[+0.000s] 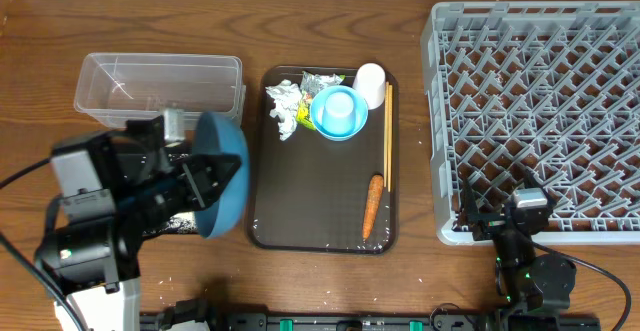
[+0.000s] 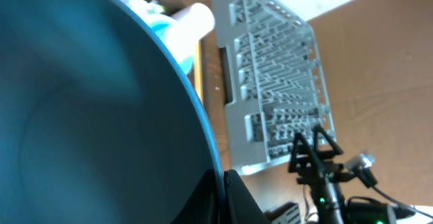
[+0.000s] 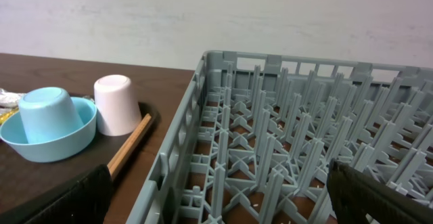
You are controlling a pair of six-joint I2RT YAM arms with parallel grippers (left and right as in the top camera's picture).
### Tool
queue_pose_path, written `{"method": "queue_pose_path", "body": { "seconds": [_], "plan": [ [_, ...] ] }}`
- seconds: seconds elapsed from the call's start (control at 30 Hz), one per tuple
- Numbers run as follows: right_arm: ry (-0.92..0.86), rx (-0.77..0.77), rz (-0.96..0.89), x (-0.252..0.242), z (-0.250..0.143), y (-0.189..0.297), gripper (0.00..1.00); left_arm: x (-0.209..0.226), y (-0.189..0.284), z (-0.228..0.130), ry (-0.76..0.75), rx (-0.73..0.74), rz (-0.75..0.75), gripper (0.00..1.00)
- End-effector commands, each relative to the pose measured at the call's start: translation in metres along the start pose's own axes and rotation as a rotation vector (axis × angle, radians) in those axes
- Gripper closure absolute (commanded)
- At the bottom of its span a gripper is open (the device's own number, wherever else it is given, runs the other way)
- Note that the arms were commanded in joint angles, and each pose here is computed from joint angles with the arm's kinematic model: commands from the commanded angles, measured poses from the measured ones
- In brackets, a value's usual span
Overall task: Sort waste into correct bins and load items into the dishwasher rack
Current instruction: 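Carry the emptied blue bowl back and set it on the dark tray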
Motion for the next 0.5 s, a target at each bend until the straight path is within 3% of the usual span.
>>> {"method": "queue_pose_path", "body": {
  "seconds": [0.0, 0.13, 0.47],
  "plan": [
    [0.003, 0.002, -0.015, -0.002, -0.001, 0.0, 0.01, -0.011, -0.01, 0.003, 0.062, 0.012, 0.052, 0.94],
    [0.003, 0.002, -0.015, -0.002, -0.001, 0.0, 0.01, -0.012, -0.032, -0.004, 0.041, 0.061, 0.175, 0.94],
    [0.003, 0.002, -0.015, -0.002, -0.001, 0.0, 0.01, -0.031, -0.131, -0.029, -0.154, 0.257, 0.266, 0.94]
  ]
}}
Point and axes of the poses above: each gripper's point midway between its finger pads, its own y axis back along the fingers, its own x axis along the line the jaws close on, z = x × y, the point moved 6 cm from there along y, back along the fingers, and after that the axes turned 10 degrees about -y, right-handed, at the moved point
